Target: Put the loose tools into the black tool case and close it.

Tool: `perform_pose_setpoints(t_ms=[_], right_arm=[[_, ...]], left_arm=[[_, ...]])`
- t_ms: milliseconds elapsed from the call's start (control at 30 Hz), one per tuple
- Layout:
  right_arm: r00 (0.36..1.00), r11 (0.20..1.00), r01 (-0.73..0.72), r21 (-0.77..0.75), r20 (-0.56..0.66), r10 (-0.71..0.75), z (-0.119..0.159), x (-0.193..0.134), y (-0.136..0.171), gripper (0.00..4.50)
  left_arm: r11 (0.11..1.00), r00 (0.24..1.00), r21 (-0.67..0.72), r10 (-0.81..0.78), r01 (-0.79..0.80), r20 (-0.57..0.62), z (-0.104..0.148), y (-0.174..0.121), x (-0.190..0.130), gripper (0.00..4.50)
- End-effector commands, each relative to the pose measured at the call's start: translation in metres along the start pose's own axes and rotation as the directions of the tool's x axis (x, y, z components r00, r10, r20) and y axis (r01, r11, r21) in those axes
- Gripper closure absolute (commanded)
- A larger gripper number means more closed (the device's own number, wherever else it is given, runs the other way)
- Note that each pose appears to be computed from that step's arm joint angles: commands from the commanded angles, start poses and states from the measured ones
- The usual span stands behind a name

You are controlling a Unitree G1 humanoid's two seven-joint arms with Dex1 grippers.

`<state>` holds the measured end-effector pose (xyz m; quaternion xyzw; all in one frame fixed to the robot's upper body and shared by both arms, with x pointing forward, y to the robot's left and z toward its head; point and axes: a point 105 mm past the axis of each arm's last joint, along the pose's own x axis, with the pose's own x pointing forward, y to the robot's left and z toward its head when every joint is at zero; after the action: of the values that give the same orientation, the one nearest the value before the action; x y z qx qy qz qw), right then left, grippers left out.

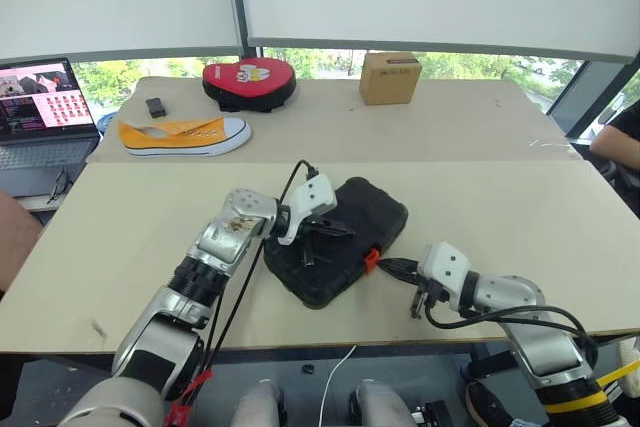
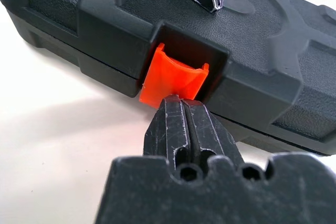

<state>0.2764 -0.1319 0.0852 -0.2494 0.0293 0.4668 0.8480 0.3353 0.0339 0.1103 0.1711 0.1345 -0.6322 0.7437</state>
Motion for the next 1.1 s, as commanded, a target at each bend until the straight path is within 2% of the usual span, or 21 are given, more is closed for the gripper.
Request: perform_pose_setpoints(t_ms=[33,100,533,833,1100], right_arm=[[0.998,0.999,-0.032,0.012,0.060,0.031,0.016,0.010,0.004,4.43],[0.997,0.997,-0.055,0.045,0.055,0.053,0.017,0.013,0.008,4.43],[0.996,0.998,-0.060,0.016,0.072,0.059,0.030,0.017,0.002,4.43],[0.998,0.998,-0.064,-0.017,-0.028,0.063,0.021,0.001,-0.006,4.43],[0.996,0.997,-0.079,-0.015,0.037,0.079,0.035,0.017,-0.006,4.43]], left_arm=[[0.989,0.984,-0.147,-0.017,-0.010,-0.179,-0.060,-0.009,0.002,4.50],[0.989,0.983,-0.150,-0.021,-0.006,-0.182,-0.061,-0.010,0.002,4.50],[0.987,0.979,-0.162,-0.025,-0.008,-0.201,-0.066,-0.013,0.002,4.50],[0.986,0.978,-0.166,-0.035,0.001,-0.203,-0.068,-0.016,0.002,4.50],[0.986,0.979,-0.166,-0.039,0.005,-0.200,-0.067,-0.017,0.004,4.50]])
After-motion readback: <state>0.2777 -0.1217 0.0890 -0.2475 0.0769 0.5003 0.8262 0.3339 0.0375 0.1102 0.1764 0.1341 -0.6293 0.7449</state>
